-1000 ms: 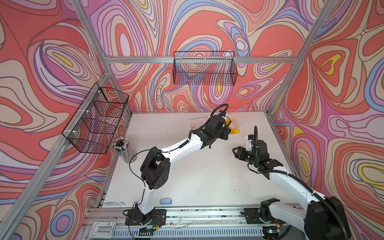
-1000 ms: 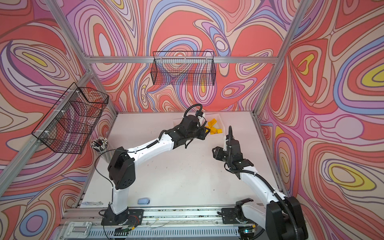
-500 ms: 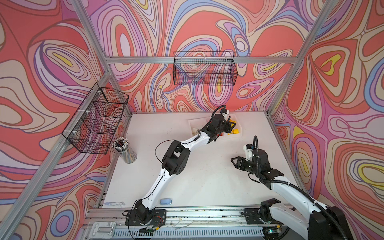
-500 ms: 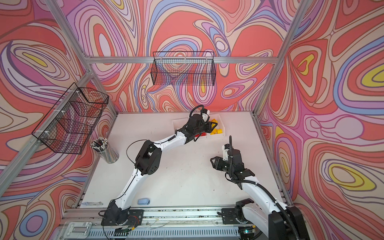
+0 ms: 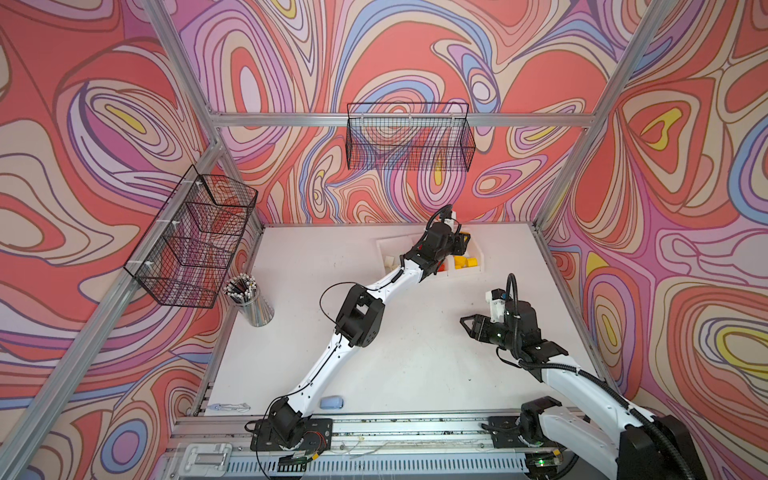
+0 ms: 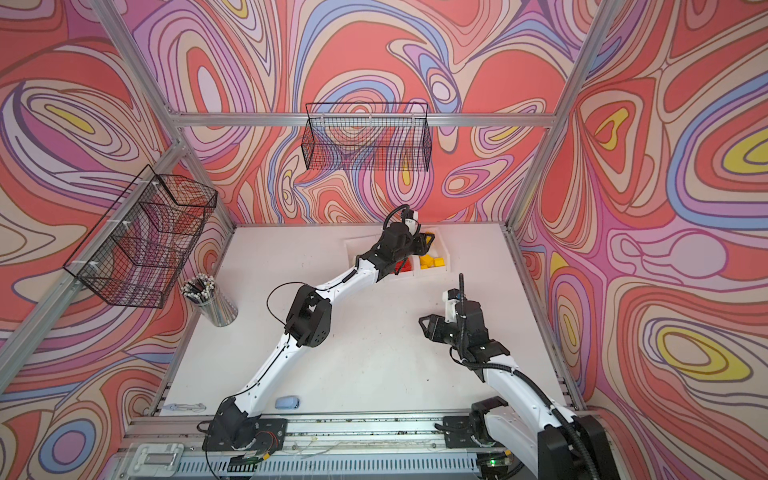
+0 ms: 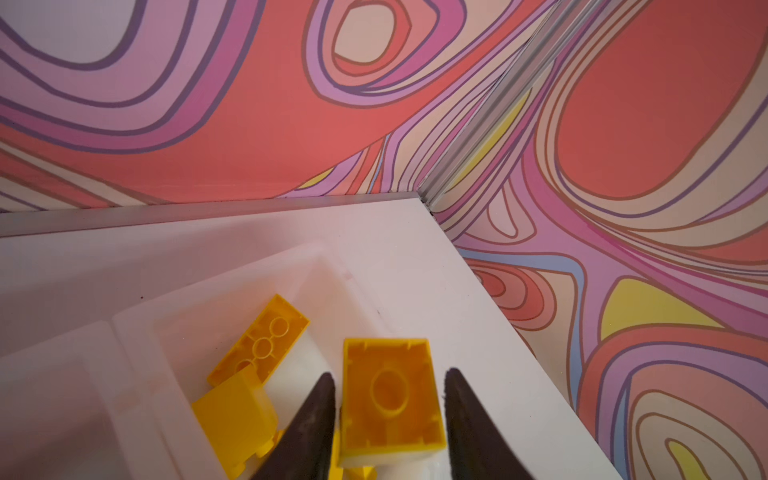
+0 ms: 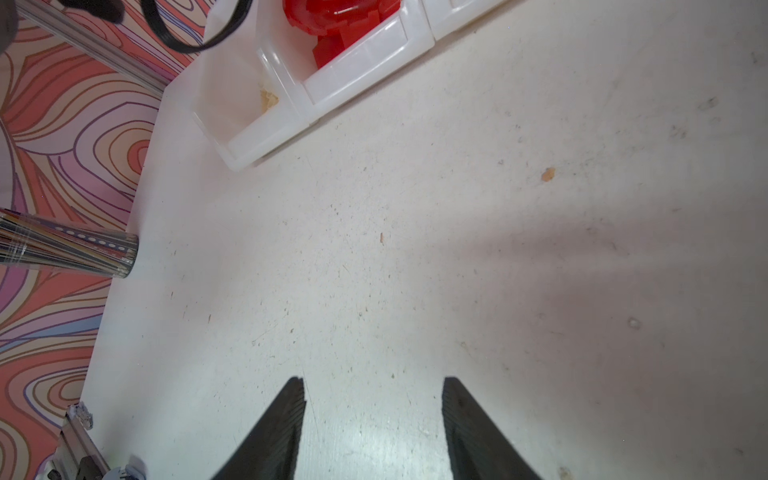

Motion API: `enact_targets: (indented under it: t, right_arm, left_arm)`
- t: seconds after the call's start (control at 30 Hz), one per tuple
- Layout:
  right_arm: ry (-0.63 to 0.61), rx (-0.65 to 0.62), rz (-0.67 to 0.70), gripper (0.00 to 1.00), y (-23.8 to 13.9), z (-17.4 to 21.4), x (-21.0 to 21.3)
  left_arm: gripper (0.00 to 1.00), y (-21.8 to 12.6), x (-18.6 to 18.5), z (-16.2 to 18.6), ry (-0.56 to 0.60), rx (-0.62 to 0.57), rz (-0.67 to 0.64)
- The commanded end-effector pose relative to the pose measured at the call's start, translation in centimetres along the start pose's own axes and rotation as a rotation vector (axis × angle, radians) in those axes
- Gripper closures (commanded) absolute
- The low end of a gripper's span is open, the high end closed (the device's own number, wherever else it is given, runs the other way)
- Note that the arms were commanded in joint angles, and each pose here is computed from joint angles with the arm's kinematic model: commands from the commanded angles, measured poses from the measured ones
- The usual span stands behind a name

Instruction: Sort the legos into containers by color

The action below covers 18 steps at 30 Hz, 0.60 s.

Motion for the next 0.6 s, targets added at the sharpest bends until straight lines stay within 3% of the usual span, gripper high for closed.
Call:
enact_targets:
  t: [0.0,0.33,0.57]
  right_arm:
    - [-0.011,-0.019,-0.024,0.44,-0.3,0.0,0.4]
    - [-0.018,-0.048,-0.029,0.44,-1.0,-0.4,0.8]
    - [-0.044,-0.096,-0.031,0.41,-2.0,-1.0,1.3]
  left_arm:
    - [0.41,0.3,0.7,0.7,-0.003,0.036,-0.006]
    - [0.32,-2.6,-0.6,-3.1,0.099,0.02,-0.03]
    - [0.29,-8.7,-2.5,-7.5,0.171,-0.028,-0.042]
Point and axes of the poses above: each gripper's point midway between its finger pads, its own y axis out along the fingers, its own x axis along the line the jaws close on, z = x × y, the point moved 4 cm from there along -y, back along the fingers, and after that the axes turned 12 degrees about y, right-handed, at the moved point
